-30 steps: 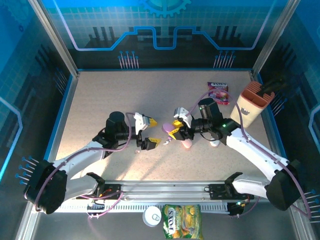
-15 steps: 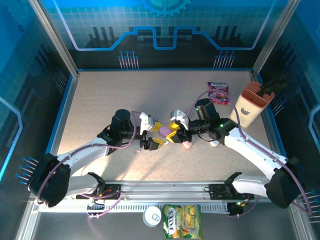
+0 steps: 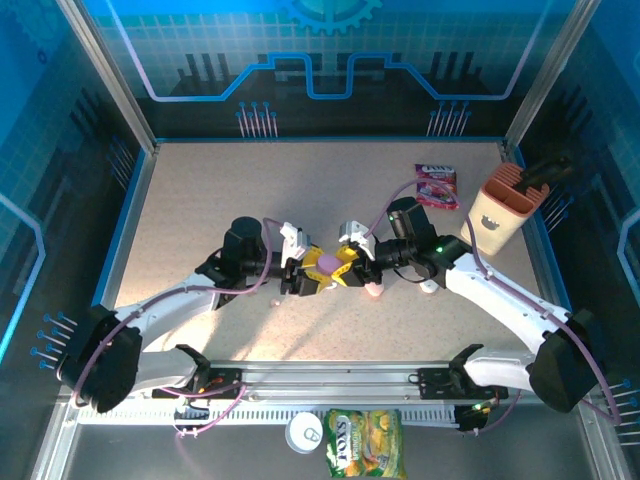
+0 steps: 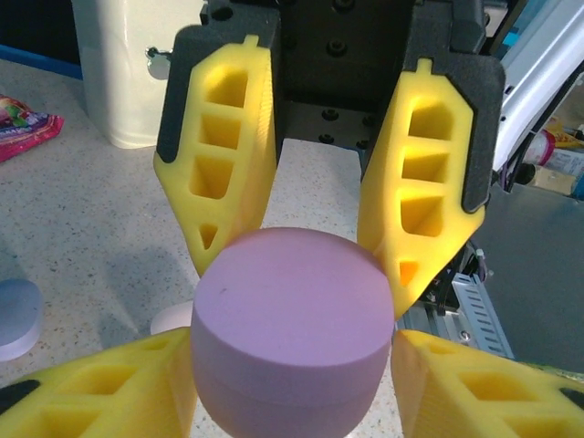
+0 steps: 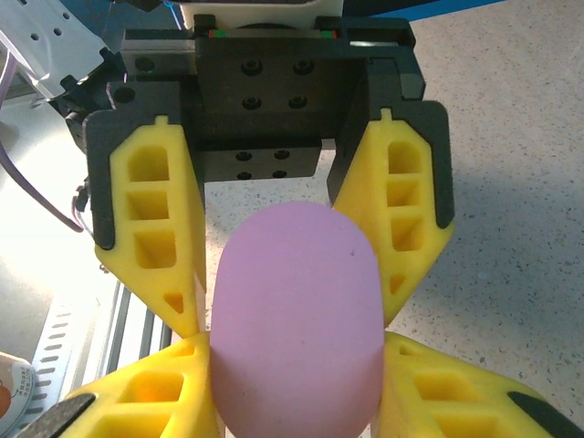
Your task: Insert wireless bluetooth earbuds into charging case
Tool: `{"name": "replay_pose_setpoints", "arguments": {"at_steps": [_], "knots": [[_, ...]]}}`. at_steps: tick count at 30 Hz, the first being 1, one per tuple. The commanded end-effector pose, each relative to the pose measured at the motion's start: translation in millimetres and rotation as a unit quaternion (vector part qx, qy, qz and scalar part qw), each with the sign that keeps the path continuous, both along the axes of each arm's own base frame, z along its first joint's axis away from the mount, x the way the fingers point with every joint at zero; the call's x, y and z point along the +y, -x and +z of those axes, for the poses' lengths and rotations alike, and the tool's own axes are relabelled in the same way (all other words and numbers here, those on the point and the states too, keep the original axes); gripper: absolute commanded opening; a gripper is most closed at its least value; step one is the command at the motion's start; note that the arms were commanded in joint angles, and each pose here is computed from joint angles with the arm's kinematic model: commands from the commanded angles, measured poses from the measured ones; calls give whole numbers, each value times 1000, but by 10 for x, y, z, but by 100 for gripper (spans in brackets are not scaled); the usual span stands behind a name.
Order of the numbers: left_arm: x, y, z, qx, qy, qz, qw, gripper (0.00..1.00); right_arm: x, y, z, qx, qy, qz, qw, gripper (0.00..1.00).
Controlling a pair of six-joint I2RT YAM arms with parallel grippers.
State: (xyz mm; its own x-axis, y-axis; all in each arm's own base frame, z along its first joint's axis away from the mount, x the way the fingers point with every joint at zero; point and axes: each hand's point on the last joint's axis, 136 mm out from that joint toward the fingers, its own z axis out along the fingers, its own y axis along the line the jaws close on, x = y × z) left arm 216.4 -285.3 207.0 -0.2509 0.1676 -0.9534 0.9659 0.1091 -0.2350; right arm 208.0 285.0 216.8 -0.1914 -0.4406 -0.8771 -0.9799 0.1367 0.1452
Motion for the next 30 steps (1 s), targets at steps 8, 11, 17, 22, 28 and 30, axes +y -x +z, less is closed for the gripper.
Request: {"name": "replay_pose_setpoints", "arguments": {"at_steps": [8, 11, 17, 22, 28, 30], "knots": [[-57, 63, 127, -21, 15, -31, 999, 38, 29, 17, 68, -16, -9, 9, 1000, 37], [-50, 80, 127, -29, 15, -35, 999, 37, 13, 2, 76, -20, -10, 4, 1000, 45], [-34, 92, 67, -53, 12, -35, 998, 37, -28, -119, 209, -19, -39, -32, 999, 60], [-33, 95, 40, -55, 10, -36, 998, 37, -62, -202, 256, -21, -45, -52, 997, 65], [-23, 101, 33, -60, 9, -35, 998, 37, -175, -354, 207, -18, -45, -104, 993, 66], [-22, 101, 23, -62, 9, -34, 997, 37, -202, -404, 240, -17, -50, -117, 992, 66]]}}
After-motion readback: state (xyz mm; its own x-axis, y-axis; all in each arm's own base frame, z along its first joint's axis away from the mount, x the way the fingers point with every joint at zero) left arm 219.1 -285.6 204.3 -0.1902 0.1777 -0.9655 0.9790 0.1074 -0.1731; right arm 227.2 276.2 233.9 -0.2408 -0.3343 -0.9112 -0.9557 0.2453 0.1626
